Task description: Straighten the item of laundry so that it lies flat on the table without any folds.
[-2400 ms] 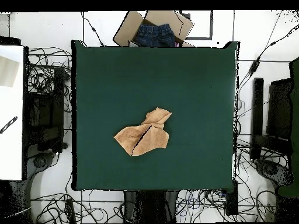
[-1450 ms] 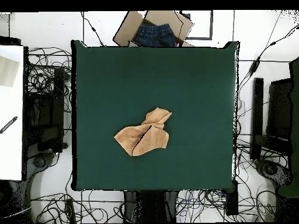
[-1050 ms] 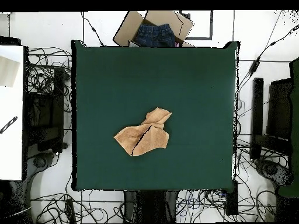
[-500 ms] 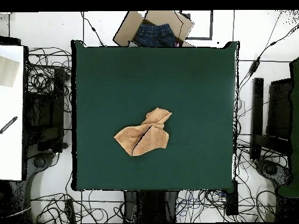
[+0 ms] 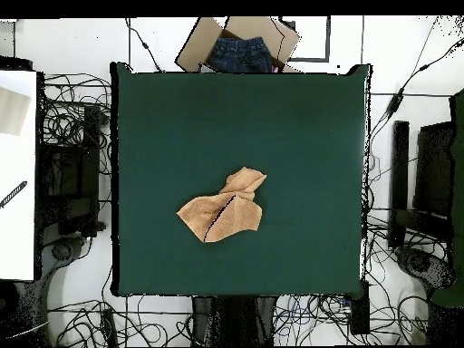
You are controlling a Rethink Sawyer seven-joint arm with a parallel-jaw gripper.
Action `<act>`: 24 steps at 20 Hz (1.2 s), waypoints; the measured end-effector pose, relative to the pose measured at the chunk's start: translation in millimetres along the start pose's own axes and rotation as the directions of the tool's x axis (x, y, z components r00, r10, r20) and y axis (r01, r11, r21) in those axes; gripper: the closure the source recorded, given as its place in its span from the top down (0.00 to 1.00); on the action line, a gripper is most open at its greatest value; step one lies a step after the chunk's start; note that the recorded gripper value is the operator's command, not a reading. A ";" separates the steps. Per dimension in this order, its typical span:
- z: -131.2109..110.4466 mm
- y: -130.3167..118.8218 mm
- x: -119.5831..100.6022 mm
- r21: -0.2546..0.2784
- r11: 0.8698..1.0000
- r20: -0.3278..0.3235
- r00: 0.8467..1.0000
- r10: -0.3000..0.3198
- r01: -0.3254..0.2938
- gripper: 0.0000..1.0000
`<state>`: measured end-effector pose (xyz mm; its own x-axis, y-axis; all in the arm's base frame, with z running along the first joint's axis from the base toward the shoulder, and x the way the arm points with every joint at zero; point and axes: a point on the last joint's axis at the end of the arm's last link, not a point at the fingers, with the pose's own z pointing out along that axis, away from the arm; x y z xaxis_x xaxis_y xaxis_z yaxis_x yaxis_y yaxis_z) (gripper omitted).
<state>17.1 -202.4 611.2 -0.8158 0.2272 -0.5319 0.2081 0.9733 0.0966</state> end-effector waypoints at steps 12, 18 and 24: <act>23.0 -14.9 1.4 0.036 0.998 0.020 0.998 0.056 -0.057 1.00; 0.8 -8.7 3.4 0.059 0.997 -0.105 0.993 0.059 -0.053 1.00; -19.7 -7.7 7.8 0.029 0.999 -0.280 0.960 -0.027 0.037 1.00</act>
<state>-1.4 -207.5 623.0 -0.9395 0.2005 -0.2776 0.1936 0.9797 0.0525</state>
